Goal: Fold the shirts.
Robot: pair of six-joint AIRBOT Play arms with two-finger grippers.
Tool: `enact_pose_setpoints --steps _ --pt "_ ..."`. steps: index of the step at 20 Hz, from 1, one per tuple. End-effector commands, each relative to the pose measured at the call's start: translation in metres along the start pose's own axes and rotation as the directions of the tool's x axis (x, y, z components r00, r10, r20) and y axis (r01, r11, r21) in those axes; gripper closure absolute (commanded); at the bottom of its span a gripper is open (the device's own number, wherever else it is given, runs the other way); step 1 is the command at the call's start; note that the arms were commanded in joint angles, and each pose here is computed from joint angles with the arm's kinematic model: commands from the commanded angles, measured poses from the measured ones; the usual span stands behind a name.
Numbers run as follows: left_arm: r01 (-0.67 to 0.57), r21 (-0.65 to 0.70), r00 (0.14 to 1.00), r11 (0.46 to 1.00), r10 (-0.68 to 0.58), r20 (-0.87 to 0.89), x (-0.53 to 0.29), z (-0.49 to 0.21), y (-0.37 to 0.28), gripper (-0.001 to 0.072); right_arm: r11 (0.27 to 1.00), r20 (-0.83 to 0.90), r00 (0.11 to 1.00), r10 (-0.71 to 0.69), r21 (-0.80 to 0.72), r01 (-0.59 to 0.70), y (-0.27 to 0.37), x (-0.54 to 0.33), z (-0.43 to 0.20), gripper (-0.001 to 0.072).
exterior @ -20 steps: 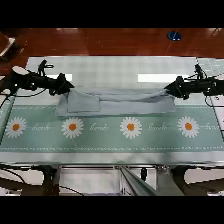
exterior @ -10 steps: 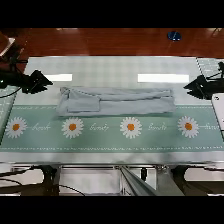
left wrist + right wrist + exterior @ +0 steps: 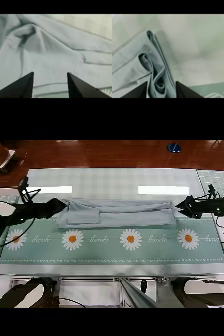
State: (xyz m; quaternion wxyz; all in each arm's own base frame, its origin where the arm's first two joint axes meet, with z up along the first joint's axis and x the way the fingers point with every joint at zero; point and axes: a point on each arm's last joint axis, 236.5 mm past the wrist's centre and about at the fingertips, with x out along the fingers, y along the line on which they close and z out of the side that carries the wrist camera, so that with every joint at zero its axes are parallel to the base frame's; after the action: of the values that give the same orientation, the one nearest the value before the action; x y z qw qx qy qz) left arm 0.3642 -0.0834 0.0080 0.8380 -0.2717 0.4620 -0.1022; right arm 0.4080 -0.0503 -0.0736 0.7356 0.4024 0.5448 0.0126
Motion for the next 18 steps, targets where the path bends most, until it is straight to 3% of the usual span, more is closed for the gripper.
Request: enact_pose_setpoints --steps 1,7,8,10,11,12,13,18 --pt "0.031 0.042 1.0 0.999 -0.031 -0.001 0.015 -0.019 -0.026 0.0199 1.0 -0.031 0.999 0.028 0.007 -0.028 0.006 0.022 -0.008 0.0293" --pt "0.04 0.038 0.999 0.998 -0.039 -0.033 0.033 -0.031 -0.036 0.0199 0.998 -0.177 0.984 0.03 -0.048 -0.039 0.028 0.058 -0.049 0.03" --pt "0.039 0.035 0.998 0.999 -0.038 -0.042 0.035 -0.033 -0.036 0.02 0.997 -0.189 0.982 0.03 -0.066 -0.043 0.034 0.061 -0.054 0.0361" --pt "0.036 0.035 0.998 0.999 -0.035 -0.047 0.036 -0.034 -0.034 0.0204 0.993 -0.206 0.978 0.043 -0.102 -0.066 0.048 0.056 -0.055 0.0687" --pt "0.036 0.035 0.998 0.999 -0.034 -0.048 0.037 -0.034 -0.034 0.0298 0.989 -0.207 0.977 0.053 -0.127 -0.081 0.056 0.049 -0.053 0.0688" --pt "0.036 0.035 0.998 0.999 -0.035 -0.049 0.037 -0.035 -0.034 0.0597 0.985 -0.197 0.979 0.061 -0.149 -0.091 0.063 0.036 -0.05 0.0688" --pt "0.041 0.038 0.998 0.998 -0.039 -0.049 0.037 -0.035 -0.036 0.0688 0.981 -0.18 0.982 0.064 -0.167 -0.095 0.067 0.022 -0.047 0.0688" --pt "0.091 0.115 0.994 0.989 -0.084 -0.064 0.051 -0.051 -0.071 0.0689 0.934 -0.078 0.997 -0.018 -0.356 -0.011 0.082 -0.072 -0.071 0.0688"
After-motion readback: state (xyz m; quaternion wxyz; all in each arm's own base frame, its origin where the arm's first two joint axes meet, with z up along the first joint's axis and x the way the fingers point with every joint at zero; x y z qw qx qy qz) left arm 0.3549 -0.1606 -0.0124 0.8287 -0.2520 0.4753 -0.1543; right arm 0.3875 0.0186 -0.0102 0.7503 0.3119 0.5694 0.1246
